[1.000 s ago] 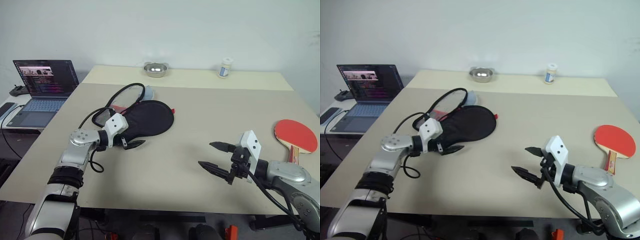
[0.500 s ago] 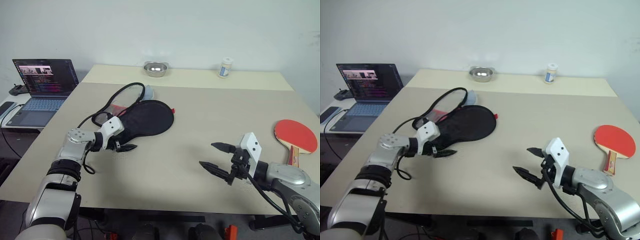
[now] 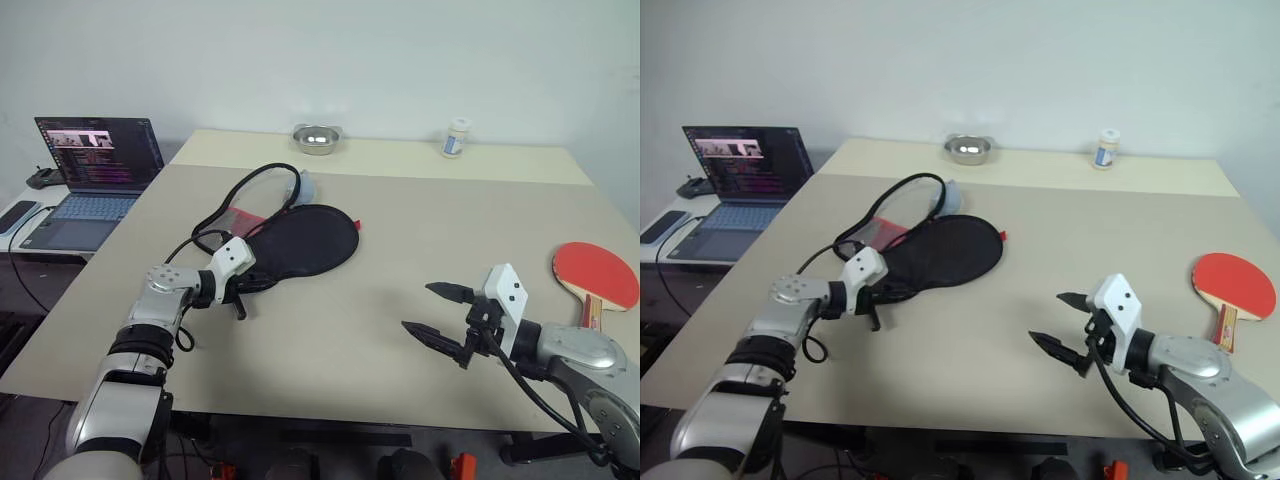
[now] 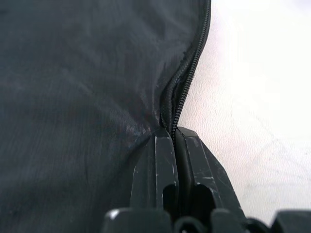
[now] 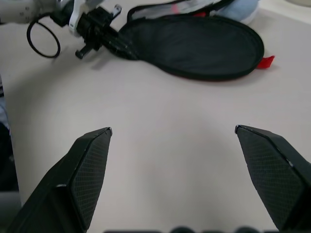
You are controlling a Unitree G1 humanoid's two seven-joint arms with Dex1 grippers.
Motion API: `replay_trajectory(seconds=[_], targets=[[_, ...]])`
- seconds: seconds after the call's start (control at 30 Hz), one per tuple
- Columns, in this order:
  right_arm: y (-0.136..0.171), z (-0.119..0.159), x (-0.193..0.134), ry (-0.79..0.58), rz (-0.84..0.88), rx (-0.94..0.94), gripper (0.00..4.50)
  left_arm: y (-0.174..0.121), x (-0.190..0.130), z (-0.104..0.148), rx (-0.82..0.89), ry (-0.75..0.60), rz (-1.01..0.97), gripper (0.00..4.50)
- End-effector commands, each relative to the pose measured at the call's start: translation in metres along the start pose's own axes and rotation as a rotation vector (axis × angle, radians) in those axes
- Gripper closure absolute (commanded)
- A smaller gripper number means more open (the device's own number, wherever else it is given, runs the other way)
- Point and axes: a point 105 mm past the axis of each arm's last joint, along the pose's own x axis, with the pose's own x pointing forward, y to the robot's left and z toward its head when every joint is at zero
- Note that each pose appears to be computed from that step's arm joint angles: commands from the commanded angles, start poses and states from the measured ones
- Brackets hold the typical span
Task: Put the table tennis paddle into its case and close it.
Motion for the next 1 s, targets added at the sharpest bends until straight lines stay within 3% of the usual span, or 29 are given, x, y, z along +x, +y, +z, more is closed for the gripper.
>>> replay_trajectory(seconds=[0.03,0.3,0.47,0.77,0.87,1.0], targets=[[-0.001,0.005,-0.011,-0.007,0.000,-0.035,0.00,-0.027,0.031,0.031,0.041,-0.118,-0.064,4.47],[-0.004,-0.014,-0.035,0.098,-0.001,-0.023,0.00,-0.088,0.078,0.067,-0.009,-0.237,-0.178,4.47],[-0.006,-0.014,-0.041,0.113,-0.014,-0.026,0.00,-0.109,0.107,0.086,-0.064,-0.285,-0.187,4.47],[-0.006,-0.012,-0.042,0.103,-0.042,-0.020,0.00,-0.130,0.118,0.095,-0.082,-0.310,-0.252,4.47],[-0.008,-0.013,-0.042,0.099,-0.054,-0.009,0.00,-0.130,0.119,0.101,-0.093,-0.332,-0.254,3.73],[-0.015,-0.015,-0.040,0.089,-0.086,0.006,0.00,-0.130,0.113,0.105,-0.088,-0.346,-0.267,2.34]])
